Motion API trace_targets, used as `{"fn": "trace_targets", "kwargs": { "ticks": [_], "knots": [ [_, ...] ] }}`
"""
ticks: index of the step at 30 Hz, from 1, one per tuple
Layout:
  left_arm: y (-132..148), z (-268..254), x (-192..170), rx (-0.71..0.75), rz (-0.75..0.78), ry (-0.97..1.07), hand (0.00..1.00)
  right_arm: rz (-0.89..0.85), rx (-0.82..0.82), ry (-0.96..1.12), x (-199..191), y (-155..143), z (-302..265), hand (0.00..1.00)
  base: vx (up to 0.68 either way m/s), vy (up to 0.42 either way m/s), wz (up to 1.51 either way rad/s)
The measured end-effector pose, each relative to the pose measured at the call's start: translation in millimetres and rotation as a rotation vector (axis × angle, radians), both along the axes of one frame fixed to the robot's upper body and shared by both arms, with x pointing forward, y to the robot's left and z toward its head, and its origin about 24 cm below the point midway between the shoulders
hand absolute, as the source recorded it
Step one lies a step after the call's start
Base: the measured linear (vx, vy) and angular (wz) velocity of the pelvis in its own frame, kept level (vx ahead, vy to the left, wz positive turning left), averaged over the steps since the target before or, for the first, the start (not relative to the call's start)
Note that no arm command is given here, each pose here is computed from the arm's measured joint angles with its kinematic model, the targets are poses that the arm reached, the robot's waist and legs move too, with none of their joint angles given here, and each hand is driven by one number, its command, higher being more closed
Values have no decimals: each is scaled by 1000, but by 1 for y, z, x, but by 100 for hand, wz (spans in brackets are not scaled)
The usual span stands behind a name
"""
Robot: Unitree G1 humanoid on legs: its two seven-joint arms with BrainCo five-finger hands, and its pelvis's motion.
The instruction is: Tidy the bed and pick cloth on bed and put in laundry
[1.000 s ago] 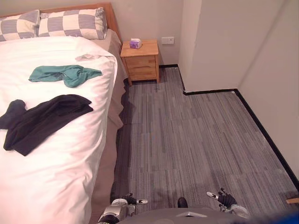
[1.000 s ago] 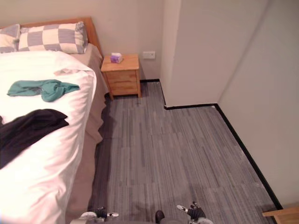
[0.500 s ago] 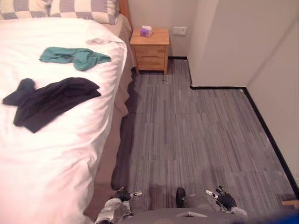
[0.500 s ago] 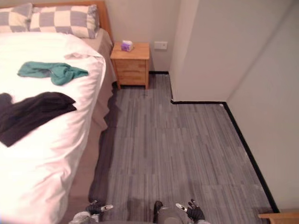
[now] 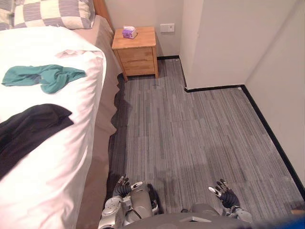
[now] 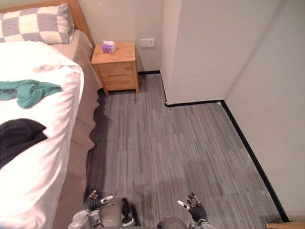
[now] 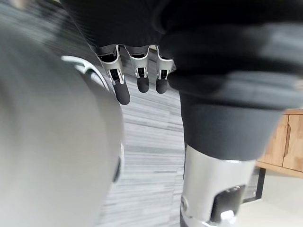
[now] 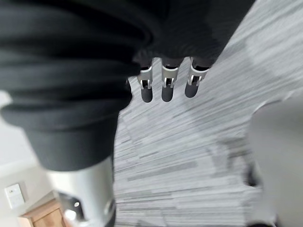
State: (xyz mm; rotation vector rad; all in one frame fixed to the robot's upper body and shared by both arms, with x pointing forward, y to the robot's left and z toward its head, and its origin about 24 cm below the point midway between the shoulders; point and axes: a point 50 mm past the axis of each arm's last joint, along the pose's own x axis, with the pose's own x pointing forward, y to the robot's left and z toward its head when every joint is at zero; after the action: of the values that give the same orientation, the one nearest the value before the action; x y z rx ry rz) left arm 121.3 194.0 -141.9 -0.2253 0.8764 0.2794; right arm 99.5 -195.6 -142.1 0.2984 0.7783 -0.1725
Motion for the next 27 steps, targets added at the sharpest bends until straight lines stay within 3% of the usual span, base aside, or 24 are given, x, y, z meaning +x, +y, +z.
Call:
{"fn": "trace_targets", "kwargs": {
  "ticks": [5, 8, 14, 20, 27],
  "knots": [
    [12, -3, -7, -6, 53, 27, 0, -11, 33, 72, -11, 10, -10, 0, 740, 154, -41],
    [23, -6, -11, 42, -18, 89, 0, -81, 34, 122, -23, 1, -14, 0, 726, 160, 15],
    [20, -15, -26, 49, -75, 196, 0, -42, 18, 86, -21, -2, -11, 0, 621, 8, 29],
    [3, -16, -16, -11, -14, 180, 0, -95, 29, 79, -32, -4, -11, 0, 474, -320, 127],
    [-5, -19, -35, -41, 112, 181, 0, -7, -62, 10, -7, -28, 1, 0, 558, -385, 28]
  ]
}}
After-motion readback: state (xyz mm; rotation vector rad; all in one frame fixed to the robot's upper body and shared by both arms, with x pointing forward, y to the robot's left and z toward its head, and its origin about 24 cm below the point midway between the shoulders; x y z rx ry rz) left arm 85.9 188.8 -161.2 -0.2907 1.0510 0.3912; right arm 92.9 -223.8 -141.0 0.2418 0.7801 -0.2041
